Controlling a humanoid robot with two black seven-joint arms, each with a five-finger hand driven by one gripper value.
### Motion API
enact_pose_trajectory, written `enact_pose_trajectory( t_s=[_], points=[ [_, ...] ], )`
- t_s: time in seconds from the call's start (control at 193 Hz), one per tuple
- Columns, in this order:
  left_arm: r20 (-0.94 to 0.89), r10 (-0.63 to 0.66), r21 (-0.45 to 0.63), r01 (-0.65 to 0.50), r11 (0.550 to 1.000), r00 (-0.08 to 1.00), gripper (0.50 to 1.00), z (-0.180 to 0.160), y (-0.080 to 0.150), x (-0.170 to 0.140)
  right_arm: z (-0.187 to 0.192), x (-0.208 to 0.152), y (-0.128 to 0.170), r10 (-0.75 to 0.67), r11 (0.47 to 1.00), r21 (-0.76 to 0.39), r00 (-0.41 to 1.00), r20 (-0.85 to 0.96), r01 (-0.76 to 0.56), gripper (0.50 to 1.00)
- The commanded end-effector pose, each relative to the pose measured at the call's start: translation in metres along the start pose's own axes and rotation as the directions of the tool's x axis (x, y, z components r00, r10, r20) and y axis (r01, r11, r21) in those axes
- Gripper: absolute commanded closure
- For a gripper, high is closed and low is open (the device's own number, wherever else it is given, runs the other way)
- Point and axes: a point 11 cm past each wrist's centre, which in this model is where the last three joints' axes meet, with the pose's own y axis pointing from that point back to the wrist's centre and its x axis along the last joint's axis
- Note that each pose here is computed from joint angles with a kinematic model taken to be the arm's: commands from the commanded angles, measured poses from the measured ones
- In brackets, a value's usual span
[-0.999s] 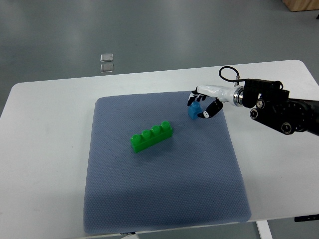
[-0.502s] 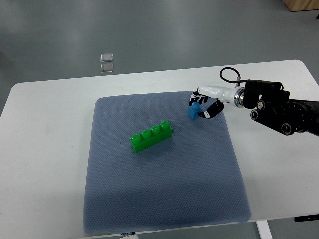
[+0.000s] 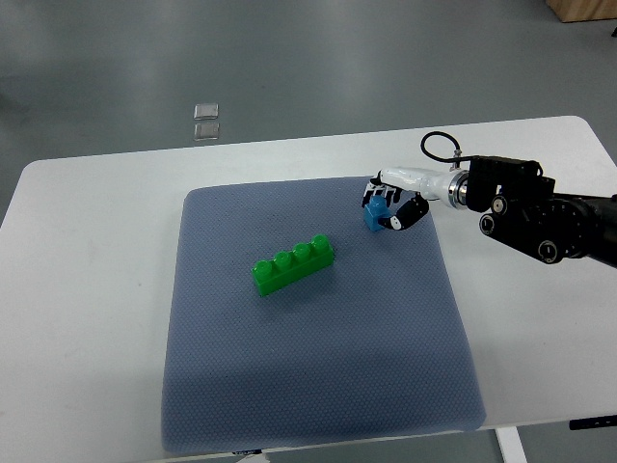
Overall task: Stack blue block on green block with right hand
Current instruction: 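Lift the blue block and carry it over the green brick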
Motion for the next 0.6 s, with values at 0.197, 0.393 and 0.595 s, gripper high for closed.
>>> enact_pose_trajectory(
  t_s=[0.197,0.393,0.595],
  points=[
    [0.002,-0.001,0.000,0.001,1.000,1.000,0.500,0.000,0.000,-0.001,-0.016,0.006,0.001,-0.006,0.999,0.048,1.000,-0.004,0.006,0.895],
    [0.003,0.000,0.001,0.000,1.000,1.000,0.500,0.000,0.000,0.000,-0.040,0.020,0.011,-0.016,0.991,0.133,1.000,-0.013,0.017,0.895],
    [0.003,-0.001,0.001,0.001,1.000,1.000,0.500,0.000,0.000,0.000,-0.068,0.041,0.027,-0.047,0.977,0.210,0.999,-0.011,0.048,0.897]
  ],
)
